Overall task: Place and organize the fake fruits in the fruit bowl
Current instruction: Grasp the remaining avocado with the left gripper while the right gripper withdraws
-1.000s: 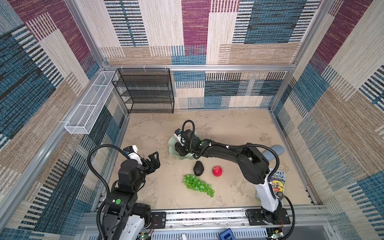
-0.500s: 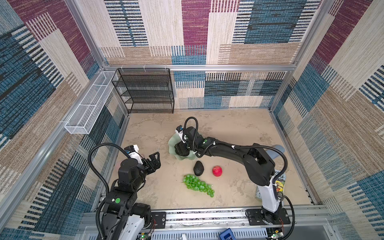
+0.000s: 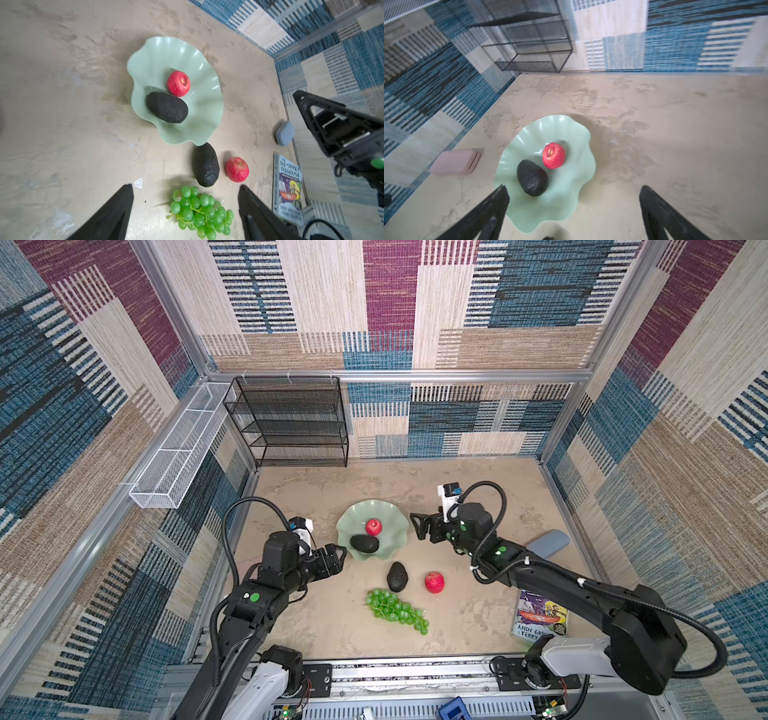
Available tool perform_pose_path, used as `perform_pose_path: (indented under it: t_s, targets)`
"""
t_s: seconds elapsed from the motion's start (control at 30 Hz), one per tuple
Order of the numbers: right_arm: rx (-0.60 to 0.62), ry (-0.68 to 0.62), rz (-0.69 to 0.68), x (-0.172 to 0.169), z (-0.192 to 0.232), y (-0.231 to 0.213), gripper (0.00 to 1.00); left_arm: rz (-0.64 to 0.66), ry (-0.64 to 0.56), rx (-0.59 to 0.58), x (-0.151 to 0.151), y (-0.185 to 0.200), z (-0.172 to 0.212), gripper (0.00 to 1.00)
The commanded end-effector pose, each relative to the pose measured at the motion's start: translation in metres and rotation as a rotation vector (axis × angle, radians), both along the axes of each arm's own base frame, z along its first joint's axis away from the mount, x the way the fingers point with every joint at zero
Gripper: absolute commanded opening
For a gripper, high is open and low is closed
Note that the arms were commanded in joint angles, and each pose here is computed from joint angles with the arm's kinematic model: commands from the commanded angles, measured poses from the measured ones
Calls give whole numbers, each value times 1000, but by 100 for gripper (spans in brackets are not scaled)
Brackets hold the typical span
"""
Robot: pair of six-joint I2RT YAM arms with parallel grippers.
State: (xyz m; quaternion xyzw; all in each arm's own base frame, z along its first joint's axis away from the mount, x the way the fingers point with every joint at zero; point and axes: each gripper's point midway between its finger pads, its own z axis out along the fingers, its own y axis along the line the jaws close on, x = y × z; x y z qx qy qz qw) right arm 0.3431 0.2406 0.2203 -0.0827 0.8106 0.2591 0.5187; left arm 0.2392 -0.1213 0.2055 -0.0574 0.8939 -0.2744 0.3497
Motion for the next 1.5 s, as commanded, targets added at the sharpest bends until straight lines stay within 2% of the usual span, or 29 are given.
perform_pose_path:
  t_s: [0.0,0.13,0.27,0.5,0.73,0.9,1.2,1.33,1.47]
  targets:
    - [161,-60,-60,-2,25,-22,100,-58,35,44,0,-20,-10,82]
    - [162,-83,-106,-3,31,-44,100,-158,117,131,-5,-56,-34,82]
    - [142,-94,-122,-5,32,-52,100,-217,129,237,-4,-85,-50,82]
    - [139,-74,-131,-14,19,-60,100,-300,156,310,1,-129,-73,82]
    - [134,-81,-143,-24,15,-71,100,-328,211,415,10,-149,-106,82]
    - [128,-92,-146,-28,15,-75,100,-335,242,448,16,-158,-122,81]
    - [119,-101,-165,-31,13,-83,100,-330,300,532,20,-156,-150,79]
    - [111,-100,-167,-31,11,-83,100,-330,307,556,21,-155,-156,75]
    - [107,-97,-169,-30,10,-84,100,-343,281,544,25,-161,-149,65]
